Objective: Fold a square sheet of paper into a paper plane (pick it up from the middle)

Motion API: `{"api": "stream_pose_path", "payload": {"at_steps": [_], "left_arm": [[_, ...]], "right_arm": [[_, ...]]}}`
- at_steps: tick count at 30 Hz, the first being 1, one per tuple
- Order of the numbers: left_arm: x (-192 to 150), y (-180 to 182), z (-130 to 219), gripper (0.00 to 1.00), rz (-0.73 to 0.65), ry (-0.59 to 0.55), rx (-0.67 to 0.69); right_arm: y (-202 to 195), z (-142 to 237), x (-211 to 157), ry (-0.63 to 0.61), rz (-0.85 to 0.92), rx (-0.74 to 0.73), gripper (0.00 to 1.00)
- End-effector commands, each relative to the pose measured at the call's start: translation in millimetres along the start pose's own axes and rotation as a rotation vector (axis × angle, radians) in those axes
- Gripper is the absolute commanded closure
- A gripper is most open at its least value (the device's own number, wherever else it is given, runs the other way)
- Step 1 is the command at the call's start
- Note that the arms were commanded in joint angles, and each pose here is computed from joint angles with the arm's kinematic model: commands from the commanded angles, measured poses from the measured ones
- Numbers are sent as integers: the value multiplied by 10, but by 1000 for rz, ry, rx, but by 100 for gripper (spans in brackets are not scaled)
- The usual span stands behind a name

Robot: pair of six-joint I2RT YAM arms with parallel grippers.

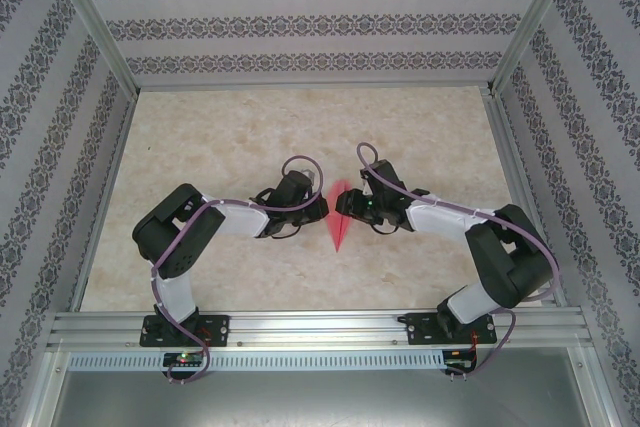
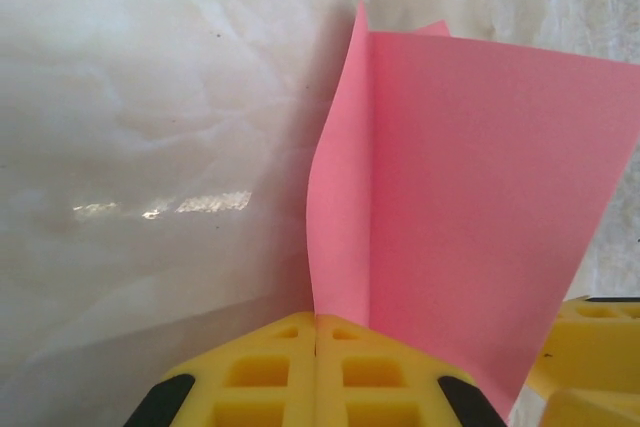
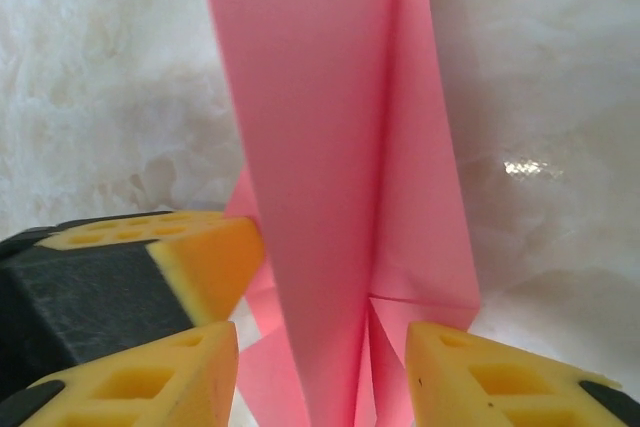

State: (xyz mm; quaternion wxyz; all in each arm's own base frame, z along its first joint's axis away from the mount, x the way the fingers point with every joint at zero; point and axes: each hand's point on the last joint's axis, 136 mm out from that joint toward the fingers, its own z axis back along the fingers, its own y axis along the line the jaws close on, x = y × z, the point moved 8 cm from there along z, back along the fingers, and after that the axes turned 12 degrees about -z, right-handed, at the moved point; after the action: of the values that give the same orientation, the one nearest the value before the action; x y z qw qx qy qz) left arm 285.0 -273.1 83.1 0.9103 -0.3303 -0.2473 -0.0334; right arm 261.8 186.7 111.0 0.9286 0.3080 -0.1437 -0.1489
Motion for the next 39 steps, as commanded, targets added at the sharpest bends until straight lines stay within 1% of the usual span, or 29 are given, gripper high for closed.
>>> {"api": "stream_pose_path", "payload": {"at_steps": [1,5,13,19,24,30,33,37,39], "left_arm": [[43,36,-13,100,26,-35,-8],[40,47,-29,100,34,-33,-12],[46,15,-36,100,35,-31,-42],[63,-31,-12,100,34,-30,-69],[79,-70,8,100,32,-29,-95],[88,-98,22,100,35,-26,-122],[99,-122,37,100,37,-29,-133],[103,-118,45,100,38,-30,-128],[93,-100,46,100,39,-28,-119]], "right_arm": [[-67,-45,-44,7,-9,-14,50],[-74,-60,-109,31,-6,-10,50],[-23,-88,-235,72,-23,51,49],[17,-77,-292,73,7,77,49],[20,-86,-323,72,37,59,50],[4,-84,-358,62,70,17,48],[-10,-89,-349,47,76,-22,51],[-13,-96,-342,33,82,-51,59],[0,-87,-336,25,87,-58,61]]}}
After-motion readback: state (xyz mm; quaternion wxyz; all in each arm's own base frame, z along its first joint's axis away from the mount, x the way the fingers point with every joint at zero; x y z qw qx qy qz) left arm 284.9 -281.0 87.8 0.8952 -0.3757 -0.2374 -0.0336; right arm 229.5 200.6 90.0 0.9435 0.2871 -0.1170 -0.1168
